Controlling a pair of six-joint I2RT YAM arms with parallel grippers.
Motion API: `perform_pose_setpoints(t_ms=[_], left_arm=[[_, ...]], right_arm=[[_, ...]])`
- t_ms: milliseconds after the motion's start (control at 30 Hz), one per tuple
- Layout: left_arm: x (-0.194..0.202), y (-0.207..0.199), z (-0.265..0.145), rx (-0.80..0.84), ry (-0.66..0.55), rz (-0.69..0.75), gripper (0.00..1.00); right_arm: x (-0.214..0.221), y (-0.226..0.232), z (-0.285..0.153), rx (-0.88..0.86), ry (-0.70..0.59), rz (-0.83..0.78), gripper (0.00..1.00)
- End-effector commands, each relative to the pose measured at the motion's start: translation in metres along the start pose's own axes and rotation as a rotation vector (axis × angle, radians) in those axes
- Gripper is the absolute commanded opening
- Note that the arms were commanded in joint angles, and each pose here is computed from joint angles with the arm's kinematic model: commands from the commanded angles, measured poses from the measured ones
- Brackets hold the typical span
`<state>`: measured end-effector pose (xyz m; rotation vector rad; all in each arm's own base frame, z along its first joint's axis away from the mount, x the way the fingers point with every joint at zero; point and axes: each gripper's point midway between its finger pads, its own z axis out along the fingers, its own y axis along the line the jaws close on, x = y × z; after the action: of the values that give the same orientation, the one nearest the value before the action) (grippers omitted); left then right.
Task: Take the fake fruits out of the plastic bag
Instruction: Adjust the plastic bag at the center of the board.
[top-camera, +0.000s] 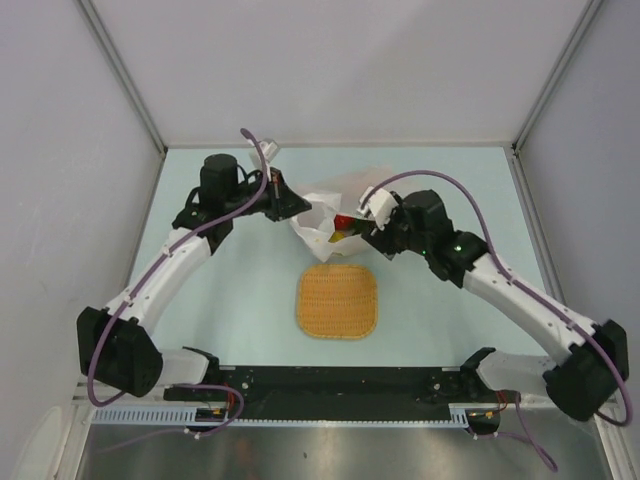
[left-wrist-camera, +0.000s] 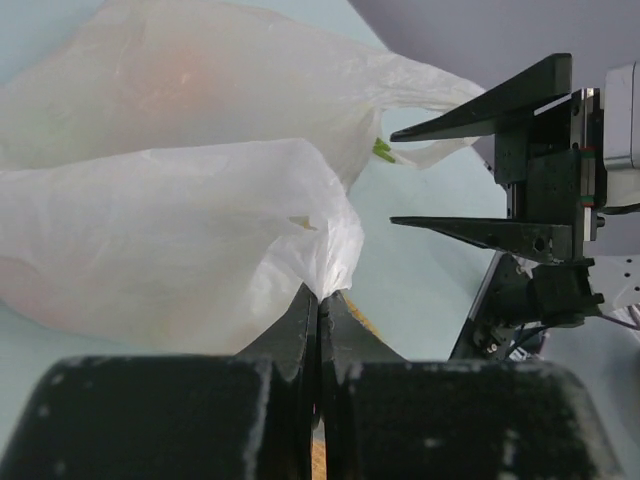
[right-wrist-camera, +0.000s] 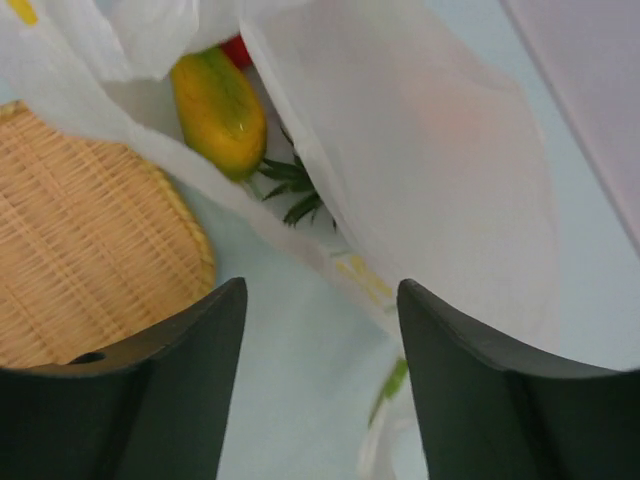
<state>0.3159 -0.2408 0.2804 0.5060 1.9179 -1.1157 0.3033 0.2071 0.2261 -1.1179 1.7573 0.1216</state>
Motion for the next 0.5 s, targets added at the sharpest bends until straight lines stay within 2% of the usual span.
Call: perform_pose_setpoints(t_ms=[0, 67, 100, 200, 333, 467], left_arm=[[-0.005, 0.029, 0.000, -0.052, 0.007, 0.060, 0.00], [-0.014, 0.046, -0.005, -0.067, -0.016, -0.009, 0.00], [-0.015, 0.050, -0.006, -0.066, -0.012, -0.010, 0.00], [-0.026, 0.060, -0.007, -0.099, -0.008, 0.038, 0.00], [-0.054, 0.045, -0.011, -0.076, -0.073, 0.055, 0.00], [-0.078, 0.012, -0.022, 0.007, -0.137, 0.073, 0.00]], right_arm=[[-0.056, -0.013, 0.038, 0.035, -0.219, 0.093, 0.57], [-0.062, -0.018, 0.053, 0.041, -0.255, 0.113, 0.49], [-0.059, -0.015, 0.061, 0.023, -0.255, 0.122, 0.42], [-0.045, -0.004, 0.089, -0.031, -0.229, 0.145, 0.33], [-0.021, -0.004, 0.119, 0.005, -0.166, 0.137, 0.31], [-0.029, -0.054, 0.144, 0.226, -0.231, 0.074, 0.31]])
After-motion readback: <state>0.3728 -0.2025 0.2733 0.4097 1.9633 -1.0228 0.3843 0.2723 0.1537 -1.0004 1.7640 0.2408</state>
